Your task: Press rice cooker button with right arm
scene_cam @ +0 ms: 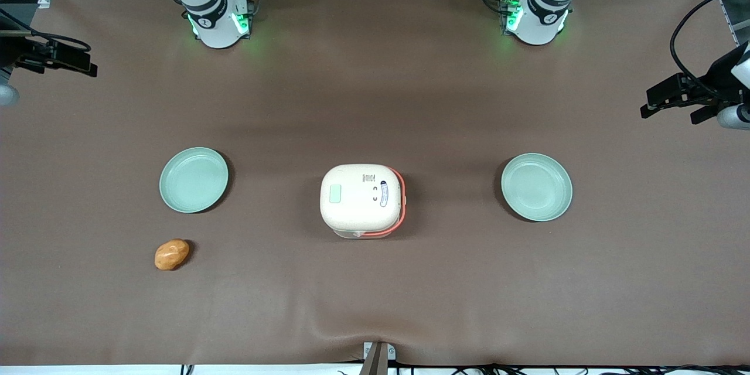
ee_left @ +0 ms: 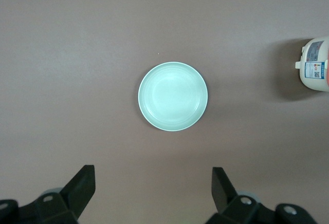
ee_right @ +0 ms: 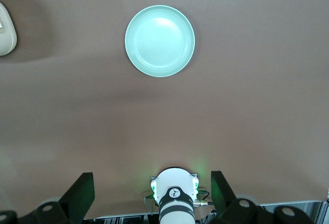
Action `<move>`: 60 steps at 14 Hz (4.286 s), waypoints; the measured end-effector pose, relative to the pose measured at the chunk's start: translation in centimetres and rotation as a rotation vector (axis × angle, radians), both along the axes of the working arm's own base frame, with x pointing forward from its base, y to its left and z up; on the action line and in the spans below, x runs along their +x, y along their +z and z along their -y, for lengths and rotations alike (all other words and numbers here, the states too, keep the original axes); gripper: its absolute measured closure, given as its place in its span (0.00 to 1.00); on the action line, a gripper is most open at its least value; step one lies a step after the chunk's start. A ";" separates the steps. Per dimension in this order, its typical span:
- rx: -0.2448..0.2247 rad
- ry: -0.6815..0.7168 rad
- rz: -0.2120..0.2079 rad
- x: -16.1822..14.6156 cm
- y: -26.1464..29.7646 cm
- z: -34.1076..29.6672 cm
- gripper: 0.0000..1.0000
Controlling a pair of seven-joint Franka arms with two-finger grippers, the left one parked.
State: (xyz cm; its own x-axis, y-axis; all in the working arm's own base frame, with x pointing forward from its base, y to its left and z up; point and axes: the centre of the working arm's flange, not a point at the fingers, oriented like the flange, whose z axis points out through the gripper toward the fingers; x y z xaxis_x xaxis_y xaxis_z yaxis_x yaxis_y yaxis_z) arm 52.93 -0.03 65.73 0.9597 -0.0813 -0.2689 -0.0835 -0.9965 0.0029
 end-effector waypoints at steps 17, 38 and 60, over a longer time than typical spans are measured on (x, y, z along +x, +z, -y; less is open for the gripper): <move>0.000 0.019 0.020 0.0 0.8 -0.9 0.00; 0.090 0.186 0.211 4.4 -8.7 -28.7 0.51; 0.150 0.185 0.308 9.1 -25.6 -38.8 0.99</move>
